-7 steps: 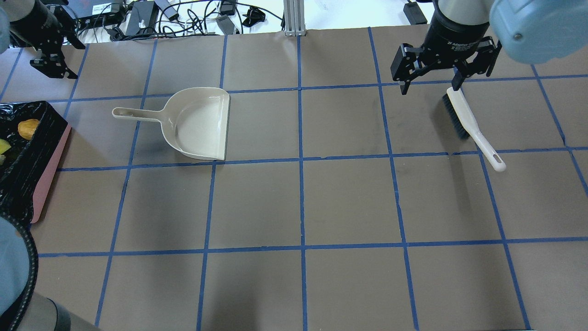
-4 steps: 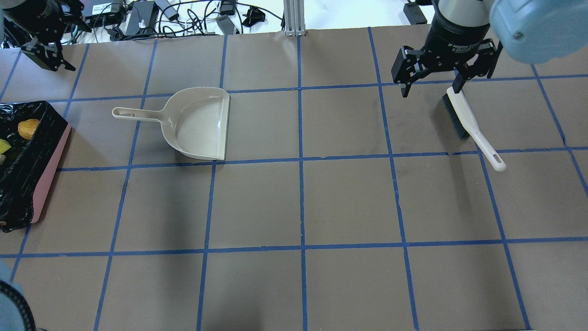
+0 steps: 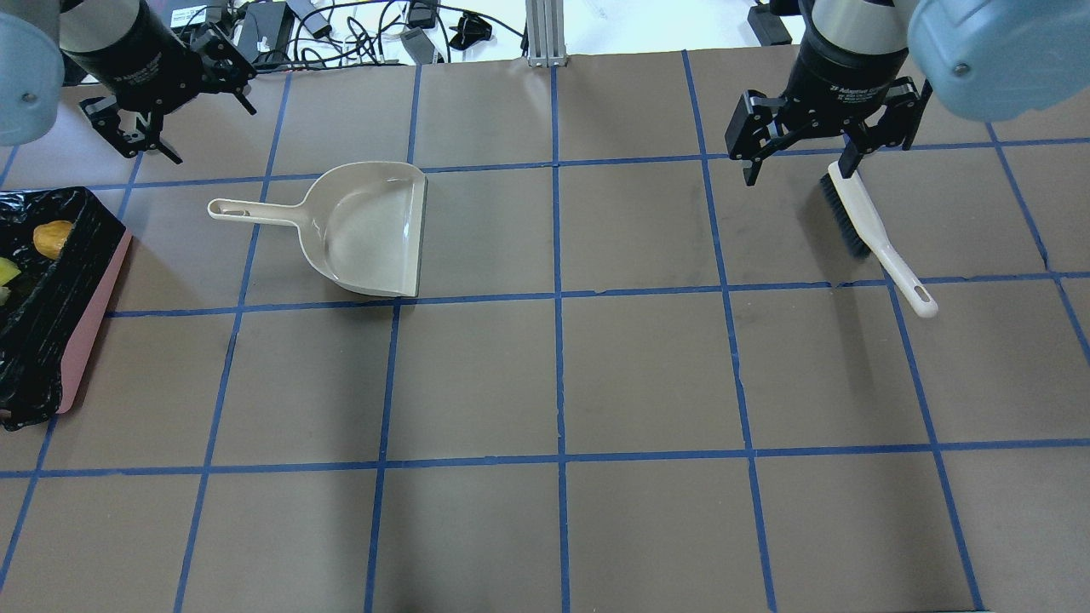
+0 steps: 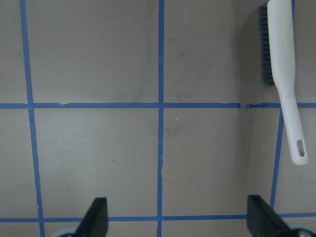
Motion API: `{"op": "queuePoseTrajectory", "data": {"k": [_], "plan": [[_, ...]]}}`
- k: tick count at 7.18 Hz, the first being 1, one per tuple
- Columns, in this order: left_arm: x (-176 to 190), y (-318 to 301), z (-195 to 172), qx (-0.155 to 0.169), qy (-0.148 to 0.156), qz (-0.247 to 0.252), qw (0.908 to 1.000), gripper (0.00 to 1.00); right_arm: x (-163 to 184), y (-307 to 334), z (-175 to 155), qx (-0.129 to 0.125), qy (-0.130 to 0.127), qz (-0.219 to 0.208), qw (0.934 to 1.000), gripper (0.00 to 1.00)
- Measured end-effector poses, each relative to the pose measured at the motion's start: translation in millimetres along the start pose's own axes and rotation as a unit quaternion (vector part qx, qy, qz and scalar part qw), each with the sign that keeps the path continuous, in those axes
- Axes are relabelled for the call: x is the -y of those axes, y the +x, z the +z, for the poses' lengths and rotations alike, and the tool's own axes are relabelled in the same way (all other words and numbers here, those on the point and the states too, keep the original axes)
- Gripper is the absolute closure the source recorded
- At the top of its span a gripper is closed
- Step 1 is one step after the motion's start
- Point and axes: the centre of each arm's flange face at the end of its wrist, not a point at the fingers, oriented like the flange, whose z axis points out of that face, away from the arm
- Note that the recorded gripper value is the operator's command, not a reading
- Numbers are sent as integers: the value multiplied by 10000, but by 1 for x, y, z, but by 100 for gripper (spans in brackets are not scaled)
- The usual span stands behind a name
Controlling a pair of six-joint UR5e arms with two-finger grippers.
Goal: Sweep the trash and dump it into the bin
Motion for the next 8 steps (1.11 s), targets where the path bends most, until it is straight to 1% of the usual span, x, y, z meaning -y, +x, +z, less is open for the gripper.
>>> {"op": "queuePoseTrajectory", "data": {"k": [1, 2, 3, 5, 6, 8], "plan": [[-26, 5, -10, 94, -311, 775, 9965, 0, 0, 0, 1, -1, -9, 4, 10000, 0], [-52, 12, -23, 122, -510, 1519, 9870, 0, 0, 0, 1, -1, -14, 6, 10000, 0], [-72, 20, -34, 106, -553, 2027, 9776, 0, 0, 1, 1, -5, -17, 9, 10000, 0], [-90, 28, -46, 64, -512, 2536, 9659, 0, 0, 1, 1, -7, -16, 7, 10000, 0], [-91, 30, -44, 62, -519, 2654, 9627, 0, 0, 1, 2, -4, -17, 6, 10000, 0], [-87, 33, -35, 74, -576, 2707, 9609, 0, 1, 0, 0, 41, 12, 14, 10000, 0]]}}
